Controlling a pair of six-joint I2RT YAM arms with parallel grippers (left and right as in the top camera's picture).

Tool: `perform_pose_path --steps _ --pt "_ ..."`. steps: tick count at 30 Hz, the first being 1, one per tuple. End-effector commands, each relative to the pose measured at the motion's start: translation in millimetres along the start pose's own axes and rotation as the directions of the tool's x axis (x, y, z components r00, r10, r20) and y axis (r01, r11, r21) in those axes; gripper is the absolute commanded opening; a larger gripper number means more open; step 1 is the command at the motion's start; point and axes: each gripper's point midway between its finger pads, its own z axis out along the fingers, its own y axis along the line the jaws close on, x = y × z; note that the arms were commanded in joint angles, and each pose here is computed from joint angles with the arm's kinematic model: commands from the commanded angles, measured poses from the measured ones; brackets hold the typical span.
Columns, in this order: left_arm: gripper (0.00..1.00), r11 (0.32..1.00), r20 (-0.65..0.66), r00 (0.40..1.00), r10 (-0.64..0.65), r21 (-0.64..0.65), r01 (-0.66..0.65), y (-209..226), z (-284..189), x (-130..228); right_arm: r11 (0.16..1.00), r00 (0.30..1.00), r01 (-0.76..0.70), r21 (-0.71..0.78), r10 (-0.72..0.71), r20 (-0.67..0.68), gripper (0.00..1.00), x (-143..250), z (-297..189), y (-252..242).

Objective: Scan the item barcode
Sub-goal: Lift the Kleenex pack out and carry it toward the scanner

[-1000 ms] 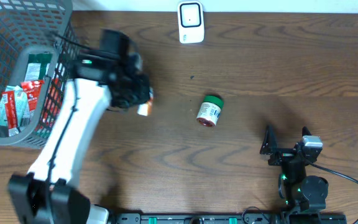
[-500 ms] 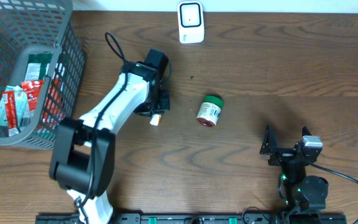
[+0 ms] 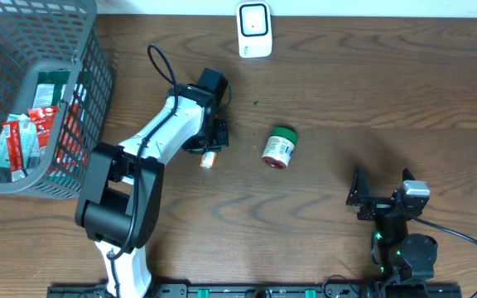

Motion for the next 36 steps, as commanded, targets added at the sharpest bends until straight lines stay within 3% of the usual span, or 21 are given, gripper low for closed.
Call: perform_pose_path --steps 1,8,17,23,28,34,36 --pt "0.1 0.999 -0.015 1.0 -0.009 -0.032 0.009 7 14 1 1.0 1.0 0.011 0.006 -0.011 0.0 0.99 0 0 -2" --pt "0.17 1.0 -0.001 1.0 -0.01 -0.025 0.01 6 8 -2 1.0 1.0 0.011 0.006 -0.011 0.0 0.99 0 0 -2" --pt "0.54 1.0 0.112 0.993 0.023 0.0 -0.023 4 -32 -18 1.0 1.0 0.011 0.007 -0.011 0.0 0.99 0 0 -2" --pt "0.57 0.998 0.176 0.983 0.047 0.021 -0.051 1 -59 -21 1.0 1.0 0.011 0.006 -0.011 0.0 0.99 0 0 -2" --pt "0.55 0.998 0.195 0.979 0.057 -0.039 -0.051 12 -65 -22 1.0 1.0 0.011 0.006 -0.011 0.0 0.99 0 0 -2" --pt "0.21 0.978 0.146 0.988 0.041 -0.208 -0.01 47 -60 -6 1.0 1.0 0.011 0.006 -0.011 0.0 0.99 0 0 -2" --pt "0.19 0.976 0.129 0.991 0.038 -0.218 -0.009 51 -54 0 1.0 1.0 0.011 0.006 -0.011 0.0 0.99 0 0 -2"
